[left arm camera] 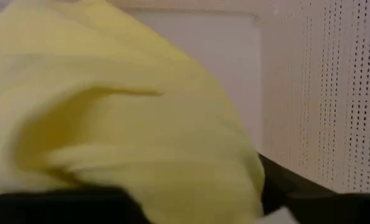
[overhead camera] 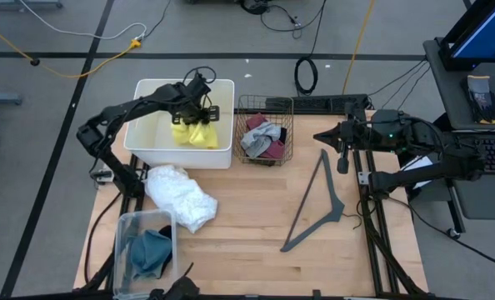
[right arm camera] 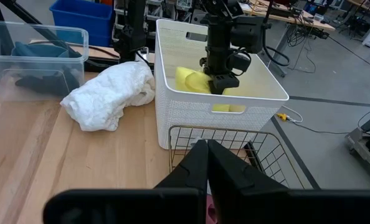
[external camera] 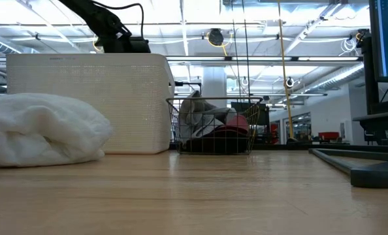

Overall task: Pick & Place Cloths
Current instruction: Put the white dress into the white bin

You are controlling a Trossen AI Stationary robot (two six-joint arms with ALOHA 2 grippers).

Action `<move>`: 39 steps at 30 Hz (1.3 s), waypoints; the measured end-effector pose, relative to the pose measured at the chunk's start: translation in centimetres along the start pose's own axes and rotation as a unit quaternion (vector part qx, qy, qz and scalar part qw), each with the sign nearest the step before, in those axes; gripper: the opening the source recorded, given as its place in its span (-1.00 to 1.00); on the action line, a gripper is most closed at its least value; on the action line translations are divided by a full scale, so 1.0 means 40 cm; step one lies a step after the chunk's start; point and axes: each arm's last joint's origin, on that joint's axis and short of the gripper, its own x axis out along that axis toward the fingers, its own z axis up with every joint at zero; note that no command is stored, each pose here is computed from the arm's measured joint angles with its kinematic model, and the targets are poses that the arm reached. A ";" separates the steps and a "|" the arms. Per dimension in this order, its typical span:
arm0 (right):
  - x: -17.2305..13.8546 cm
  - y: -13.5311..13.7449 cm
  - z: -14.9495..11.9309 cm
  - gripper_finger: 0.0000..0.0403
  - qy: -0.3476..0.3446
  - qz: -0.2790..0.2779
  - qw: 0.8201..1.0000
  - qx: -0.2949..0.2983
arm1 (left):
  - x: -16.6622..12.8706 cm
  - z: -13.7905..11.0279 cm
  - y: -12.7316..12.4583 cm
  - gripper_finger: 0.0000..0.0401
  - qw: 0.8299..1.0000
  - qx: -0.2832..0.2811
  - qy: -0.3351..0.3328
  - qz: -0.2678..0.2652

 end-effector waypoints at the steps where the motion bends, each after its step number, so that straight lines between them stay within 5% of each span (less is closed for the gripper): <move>1: 0.000 0.000 0.000 -1.00 0.000 0.000 1.000 0.000 | 0.000 0.000 0.000 -0.23 1.000 0.001 0.000 0.000; 8: 0.000 0.000 0.001 -1.00 -0.002 0.000 1.000 0.001 | -0.002 -0.002 -0.002 0.22 1.000 0.001 0.012 -0.013; 12: 0.000 0.000 0.001 -1.00 -0.002 0.000 1.000 0.001 | -0.034 0.000 0.000 0.39 0.996 -0.002 0.041 -0.077; 22: 0.000 0.000 0.001 -1.00 -0.002 0.000 1.000 0.001 | -0.222 -0.034 0.023 0.52 0.982 0.015 -0.010 -0.189; 30: 0.000 0.000 0.001 -0.99 -0.003 0.001 1.000 0.001 | -0.363 -0.143 0.009 0.52 0.958 0.086 -0.048 -0.269; 39: 0.000 0.000 0.001 -0.99 -0.002 0.001 1.000 0.001 | -0.405 -0.306 -0.063 0.52 0.934 0.205 -0.038 -0.291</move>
